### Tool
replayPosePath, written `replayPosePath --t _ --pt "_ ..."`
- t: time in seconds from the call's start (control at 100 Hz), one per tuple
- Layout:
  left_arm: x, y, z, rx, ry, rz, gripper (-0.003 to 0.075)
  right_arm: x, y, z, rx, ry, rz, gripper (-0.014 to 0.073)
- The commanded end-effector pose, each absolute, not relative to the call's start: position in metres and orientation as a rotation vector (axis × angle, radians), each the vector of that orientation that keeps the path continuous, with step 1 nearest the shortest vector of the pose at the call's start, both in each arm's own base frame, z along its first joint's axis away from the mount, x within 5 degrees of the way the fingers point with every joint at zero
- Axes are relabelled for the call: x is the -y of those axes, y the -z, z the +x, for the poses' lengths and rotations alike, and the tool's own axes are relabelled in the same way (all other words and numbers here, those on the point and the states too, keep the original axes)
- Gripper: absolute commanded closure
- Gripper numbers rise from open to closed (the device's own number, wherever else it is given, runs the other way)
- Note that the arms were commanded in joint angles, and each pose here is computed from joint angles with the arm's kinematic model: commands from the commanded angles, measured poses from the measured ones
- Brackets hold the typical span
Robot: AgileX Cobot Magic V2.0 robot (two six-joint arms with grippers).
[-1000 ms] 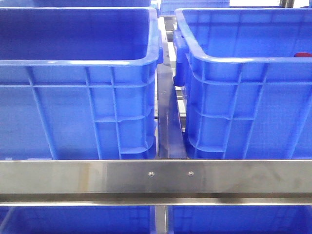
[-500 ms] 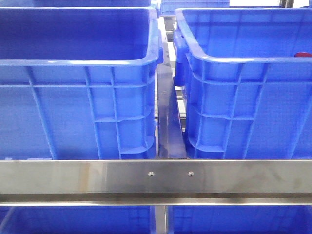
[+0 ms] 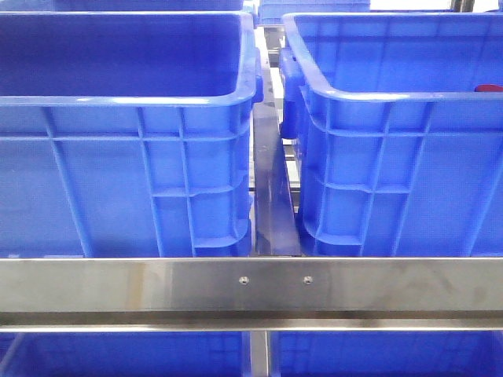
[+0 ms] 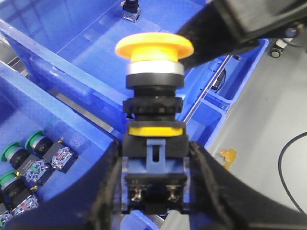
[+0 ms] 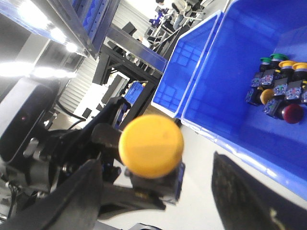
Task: Pick red and yellow buttons and place in box
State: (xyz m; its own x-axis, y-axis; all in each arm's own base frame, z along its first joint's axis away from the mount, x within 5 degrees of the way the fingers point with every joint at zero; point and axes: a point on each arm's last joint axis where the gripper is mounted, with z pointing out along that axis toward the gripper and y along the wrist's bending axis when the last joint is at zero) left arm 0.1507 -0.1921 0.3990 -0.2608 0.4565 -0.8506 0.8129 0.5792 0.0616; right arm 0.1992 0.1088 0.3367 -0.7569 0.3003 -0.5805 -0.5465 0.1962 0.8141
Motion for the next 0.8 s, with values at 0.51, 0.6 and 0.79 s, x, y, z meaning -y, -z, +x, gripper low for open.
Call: replayPosePath --t 0.51,0.6,0.79 --pt "0.190 -0.421 0.146 -1.791 0.553 0.960 0.0739 -0.130 -0.369 0.221 -1.661 -1.802 -0.246 0.0141" --pt "0.190 -0.421 0.146 -1.791 0.553 0.960 0.0739 -0.130 -0.370 0.220 -1.657 -1.805 -0.251 0.0242" --pt "0.190 -0.421 0.147 -1.793 0.553 0.961 0.0739 -0.131 -0.369 0.219 -1.664 -1.809 -0.279 0.0475"
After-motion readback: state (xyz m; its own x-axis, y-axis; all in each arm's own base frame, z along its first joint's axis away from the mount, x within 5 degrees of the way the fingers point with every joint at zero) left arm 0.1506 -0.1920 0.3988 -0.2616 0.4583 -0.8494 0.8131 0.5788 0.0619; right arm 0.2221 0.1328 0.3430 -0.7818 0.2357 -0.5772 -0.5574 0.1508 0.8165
